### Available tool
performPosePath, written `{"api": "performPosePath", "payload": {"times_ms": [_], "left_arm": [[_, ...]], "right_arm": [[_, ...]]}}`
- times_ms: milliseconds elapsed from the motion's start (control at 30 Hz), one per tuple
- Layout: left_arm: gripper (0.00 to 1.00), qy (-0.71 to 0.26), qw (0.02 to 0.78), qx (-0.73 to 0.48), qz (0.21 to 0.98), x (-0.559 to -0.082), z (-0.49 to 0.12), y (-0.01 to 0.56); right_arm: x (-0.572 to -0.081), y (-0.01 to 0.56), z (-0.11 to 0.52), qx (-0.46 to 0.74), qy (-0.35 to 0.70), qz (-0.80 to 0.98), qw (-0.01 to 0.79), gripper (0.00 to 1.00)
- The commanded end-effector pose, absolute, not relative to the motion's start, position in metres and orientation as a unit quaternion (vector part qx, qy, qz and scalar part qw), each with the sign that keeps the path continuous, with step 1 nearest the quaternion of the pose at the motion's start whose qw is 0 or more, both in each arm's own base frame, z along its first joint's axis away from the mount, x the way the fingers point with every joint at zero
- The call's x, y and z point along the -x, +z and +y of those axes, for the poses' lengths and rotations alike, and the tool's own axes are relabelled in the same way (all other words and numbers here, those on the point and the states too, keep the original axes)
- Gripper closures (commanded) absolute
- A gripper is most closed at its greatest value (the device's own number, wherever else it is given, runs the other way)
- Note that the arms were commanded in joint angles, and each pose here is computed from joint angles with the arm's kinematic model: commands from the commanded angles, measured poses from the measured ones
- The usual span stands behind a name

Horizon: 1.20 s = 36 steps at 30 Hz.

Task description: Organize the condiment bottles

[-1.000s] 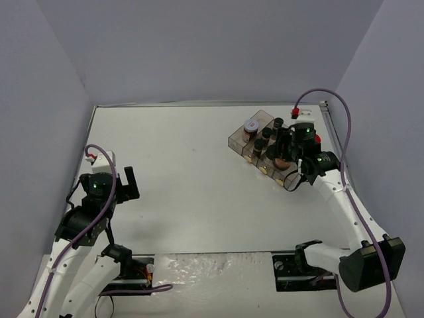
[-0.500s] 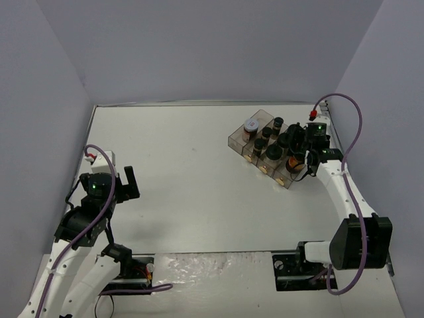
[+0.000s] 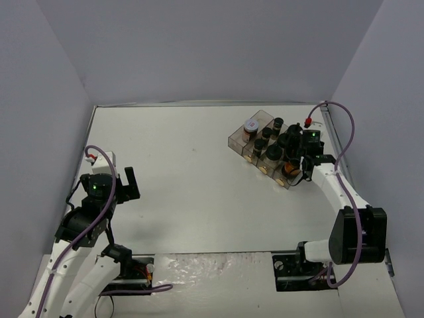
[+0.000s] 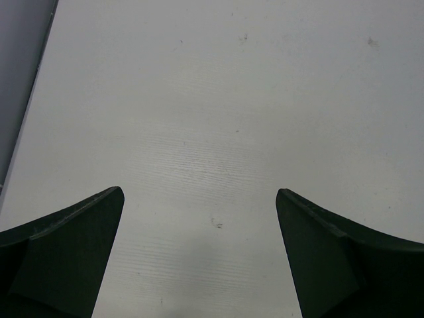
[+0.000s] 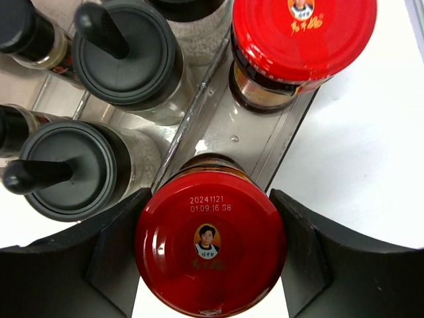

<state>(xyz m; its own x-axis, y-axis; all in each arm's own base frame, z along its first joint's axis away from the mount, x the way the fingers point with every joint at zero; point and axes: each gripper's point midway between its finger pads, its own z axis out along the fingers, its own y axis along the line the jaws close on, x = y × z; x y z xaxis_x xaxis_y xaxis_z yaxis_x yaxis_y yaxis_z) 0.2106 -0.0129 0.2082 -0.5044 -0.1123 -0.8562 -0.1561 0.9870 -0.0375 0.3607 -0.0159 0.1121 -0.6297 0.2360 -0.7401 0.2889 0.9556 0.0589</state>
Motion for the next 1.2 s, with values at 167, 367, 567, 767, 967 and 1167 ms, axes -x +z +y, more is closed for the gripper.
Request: {"api": "performPosePath", "payload": {"times_ms": [167,367,567,767,967,1167], "left_arm": [[0.03,0.015,0.518,0.076,0.852,-0.221,-0.015,0.224],[0.03,0.014,0.517,0.074,0.853,-0.221,-0.016,0.224],[0.03,0.013,0.520,0.069,0.851,-0.220,-0.018,0.232],[0.03,0.013,0.547,0.058,0.835,-0.227,-0.021,0.276],[0.03,0.015,0.568,0.052,0.821,-0.233,-0.024,0.306],[0.03,0.022,0.570,0.044,0.820,-0.238,-0.026,0.312]], "right_arm": [[-0.390,0.160,-0.014,-0.159,-0.009,0.852,0.499,0.21],[-0.377,0.203,-0.015,-0.158,-0.004,0.834,0.529,0.00],[-0.345,0.275,-0.020,-0.156,-0.008,0.802,0.576,0.00],[-0.284,0.351,-0.024,-0.132,-0.016,0.755,0.643,0.00],[-0.223,0.384,-0.028,-0.120,-0.023,0.715,0.689,0.00],[-0.173,0.402,-0.032,-0.110,-0.034,0.676,0.728,0.00]]}}
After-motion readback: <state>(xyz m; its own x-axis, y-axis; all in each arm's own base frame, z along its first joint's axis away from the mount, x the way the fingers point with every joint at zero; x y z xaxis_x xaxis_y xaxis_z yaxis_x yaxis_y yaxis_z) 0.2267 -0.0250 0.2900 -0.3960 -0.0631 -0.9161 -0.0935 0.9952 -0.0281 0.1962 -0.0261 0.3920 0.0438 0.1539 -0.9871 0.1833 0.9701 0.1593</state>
